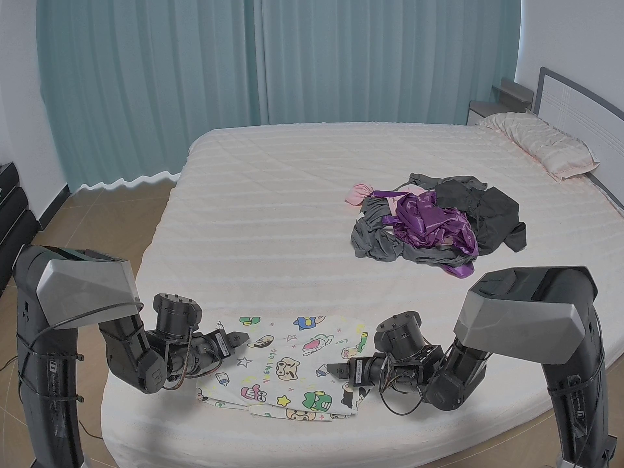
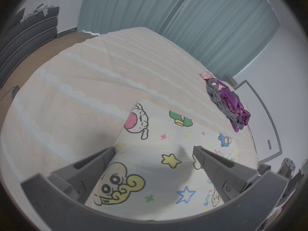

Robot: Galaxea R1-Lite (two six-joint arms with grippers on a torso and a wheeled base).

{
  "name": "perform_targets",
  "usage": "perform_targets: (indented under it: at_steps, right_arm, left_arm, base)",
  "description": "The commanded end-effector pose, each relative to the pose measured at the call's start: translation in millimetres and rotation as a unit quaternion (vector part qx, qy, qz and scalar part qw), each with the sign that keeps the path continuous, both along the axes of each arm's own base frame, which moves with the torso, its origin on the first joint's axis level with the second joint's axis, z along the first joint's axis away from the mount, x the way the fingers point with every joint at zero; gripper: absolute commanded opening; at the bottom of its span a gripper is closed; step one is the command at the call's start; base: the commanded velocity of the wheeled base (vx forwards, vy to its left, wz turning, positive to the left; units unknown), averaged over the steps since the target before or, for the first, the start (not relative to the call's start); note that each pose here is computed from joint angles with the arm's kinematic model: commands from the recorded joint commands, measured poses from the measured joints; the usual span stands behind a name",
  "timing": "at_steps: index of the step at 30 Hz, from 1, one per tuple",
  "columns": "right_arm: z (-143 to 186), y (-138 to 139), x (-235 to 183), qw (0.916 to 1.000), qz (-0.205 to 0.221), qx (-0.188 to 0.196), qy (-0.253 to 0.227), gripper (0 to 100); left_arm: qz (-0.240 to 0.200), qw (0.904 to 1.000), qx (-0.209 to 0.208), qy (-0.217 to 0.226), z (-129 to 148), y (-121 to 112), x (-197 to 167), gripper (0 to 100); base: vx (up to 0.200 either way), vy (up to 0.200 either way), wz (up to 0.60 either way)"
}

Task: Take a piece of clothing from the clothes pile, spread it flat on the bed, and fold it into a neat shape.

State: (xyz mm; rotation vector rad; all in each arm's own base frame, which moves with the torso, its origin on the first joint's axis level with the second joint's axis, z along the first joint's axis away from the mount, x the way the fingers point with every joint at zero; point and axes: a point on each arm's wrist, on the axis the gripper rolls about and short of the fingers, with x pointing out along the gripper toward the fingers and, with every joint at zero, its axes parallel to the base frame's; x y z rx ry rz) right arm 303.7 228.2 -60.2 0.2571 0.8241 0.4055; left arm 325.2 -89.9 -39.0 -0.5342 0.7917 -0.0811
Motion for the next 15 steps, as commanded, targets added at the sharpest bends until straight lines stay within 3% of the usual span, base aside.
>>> perform_targets:
  at_steps: [1,8,15]
  right_arm:
    - [-4.6,1.5,0.5,1.0,-0.001,0.001,0.005,100]
    - [-1.0,4.0,2.8,0.9996,-0.015,0.026,0.001,100]
    - [-2.4,4.6,2.6,0.9995,-0.015,0.026,0.002,100]
  left_arm:
    - [-0.001,1.0,0.001,0.006,-5.2,-0.1,-0.1,100]
    - [-0.003,1.0,-0.001,0.009,-5.1,-0.2,-2.2,100]
    - [0.005,0.9999,-0.001,0.008,0.3,5.5,-5.4,100]
  base:
    - [0.0,0.0,0.0]
    - [0.0,0.0,0.0]
    - [0.0,0.0,0.0]
